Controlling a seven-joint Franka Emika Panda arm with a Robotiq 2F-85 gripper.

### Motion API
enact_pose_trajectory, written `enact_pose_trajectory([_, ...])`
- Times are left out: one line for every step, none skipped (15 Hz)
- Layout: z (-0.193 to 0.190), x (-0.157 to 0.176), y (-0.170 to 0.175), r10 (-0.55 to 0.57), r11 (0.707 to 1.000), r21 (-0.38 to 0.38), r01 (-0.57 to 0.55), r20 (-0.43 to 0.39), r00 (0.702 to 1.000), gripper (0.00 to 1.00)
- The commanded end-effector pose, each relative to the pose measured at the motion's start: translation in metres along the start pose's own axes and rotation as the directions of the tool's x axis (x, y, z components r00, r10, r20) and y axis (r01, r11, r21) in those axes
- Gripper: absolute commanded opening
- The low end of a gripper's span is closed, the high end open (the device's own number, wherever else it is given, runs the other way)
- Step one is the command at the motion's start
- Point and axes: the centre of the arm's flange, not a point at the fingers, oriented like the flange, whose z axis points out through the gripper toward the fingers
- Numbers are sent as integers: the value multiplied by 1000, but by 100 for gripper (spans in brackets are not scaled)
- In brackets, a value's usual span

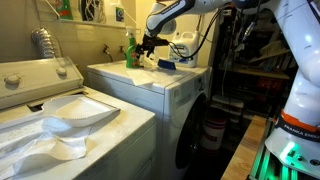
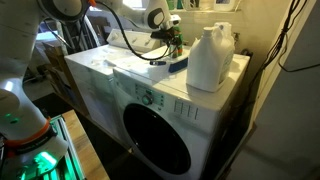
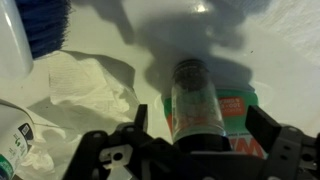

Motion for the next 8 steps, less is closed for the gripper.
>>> enact_pose_trajectory([13,5,5,-1,1000,-3,1,-30,1000,100])
enact_pose_trajectory([15,6,5,-1,1000,0,1,-33,999,100])
enact_pose_trajectory([16,6,5,-1,1000,1,2,-33,999,100])
enact_pose_trajectory([18,5,4,-2,1000,0,2,-31,1000,97])
enact_pose_trajectory([19,6,4,-2,1000,3,2,-30,1000,74])
enact_pose_trajectory([19,6,4,-3,1000,2,3,-28,1000,73])
enact_pose_trajectory([20,6,4,-4,1000,-3,4,-31,1000,69])
enact_pose_trajectory([20,6,3,-4,1000,-4,4,-29,1000,62])
